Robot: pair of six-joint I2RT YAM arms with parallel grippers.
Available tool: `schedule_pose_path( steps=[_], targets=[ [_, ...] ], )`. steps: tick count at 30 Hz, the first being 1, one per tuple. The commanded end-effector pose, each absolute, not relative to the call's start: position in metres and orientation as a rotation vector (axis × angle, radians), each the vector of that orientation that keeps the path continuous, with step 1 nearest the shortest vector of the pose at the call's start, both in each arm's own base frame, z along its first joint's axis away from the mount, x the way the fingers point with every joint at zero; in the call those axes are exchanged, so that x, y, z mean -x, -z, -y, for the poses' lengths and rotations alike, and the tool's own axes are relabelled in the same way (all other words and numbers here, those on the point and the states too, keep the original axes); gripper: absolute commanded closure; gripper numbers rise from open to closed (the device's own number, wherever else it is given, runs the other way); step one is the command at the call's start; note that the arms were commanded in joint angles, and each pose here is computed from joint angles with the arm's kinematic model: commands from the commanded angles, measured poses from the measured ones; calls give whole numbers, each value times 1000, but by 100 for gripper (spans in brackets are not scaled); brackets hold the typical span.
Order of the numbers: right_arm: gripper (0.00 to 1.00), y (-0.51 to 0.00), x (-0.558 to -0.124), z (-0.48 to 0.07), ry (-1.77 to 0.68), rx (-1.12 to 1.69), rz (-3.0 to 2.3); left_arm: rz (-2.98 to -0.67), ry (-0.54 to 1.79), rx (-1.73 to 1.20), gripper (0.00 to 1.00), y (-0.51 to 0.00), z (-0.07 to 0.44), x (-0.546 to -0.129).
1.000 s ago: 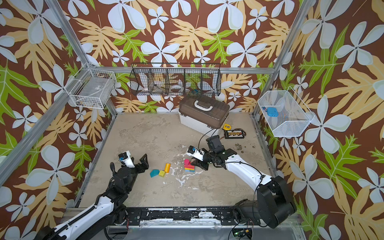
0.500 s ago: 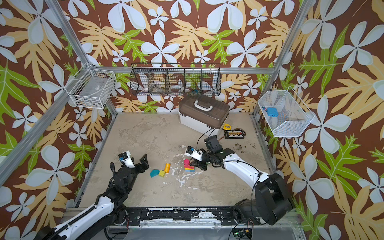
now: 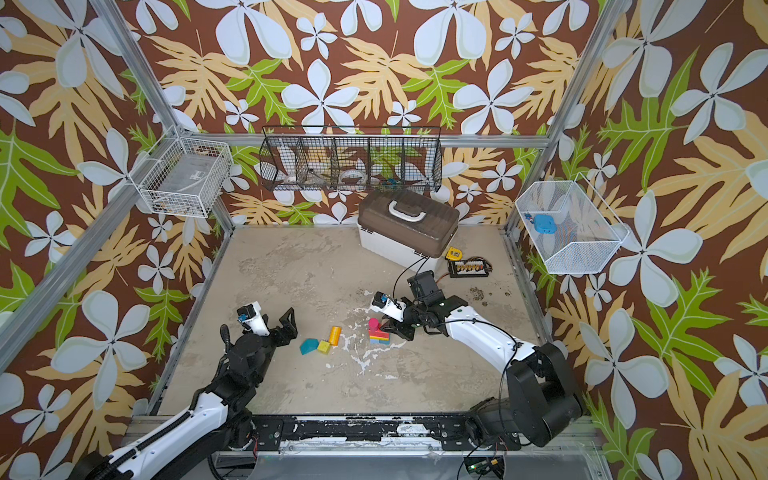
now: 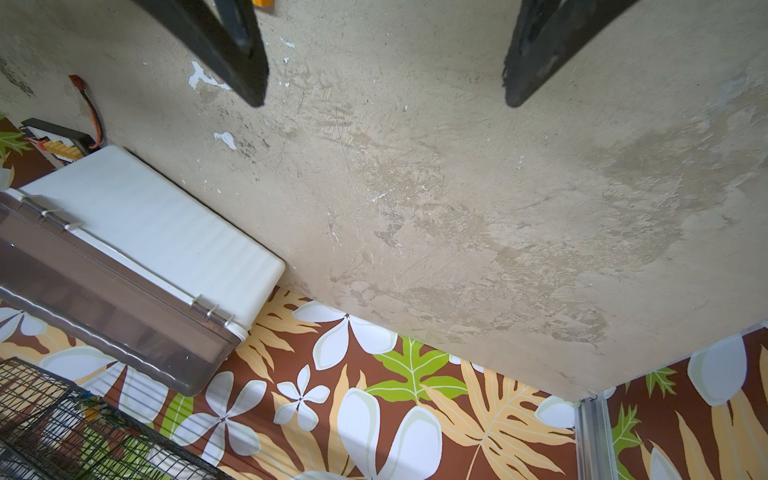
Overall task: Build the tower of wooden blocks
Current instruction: 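Hold the wooden cylinder above the red block beside the pink cylinder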
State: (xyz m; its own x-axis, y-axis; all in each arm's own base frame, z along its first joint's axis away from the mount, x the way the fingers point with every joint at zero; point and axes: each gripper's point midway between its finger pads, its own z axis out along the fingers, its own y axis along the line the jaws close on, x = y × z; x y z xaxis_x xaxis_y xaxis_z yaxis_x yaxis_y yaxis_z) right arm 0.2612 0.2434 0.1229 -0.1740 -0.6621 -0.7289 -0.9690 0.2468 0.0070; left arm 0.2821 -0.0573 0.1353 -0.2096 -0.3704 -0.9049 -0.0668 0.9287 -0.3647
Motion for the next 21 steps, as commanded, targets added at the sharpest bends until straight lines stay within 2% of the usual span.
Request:
schedule_pose_path(
  steps=[1, 21],
  targets=[
    [84, -126, -264, -245, -647, 1473, -1910, -1737, 294, 332, 10, -144, 57, -284],
    [77, -124, -263, -247, -632, 1492, -1918, -1737, 295, 331, 10, -144, 57, -284]
  ],
)
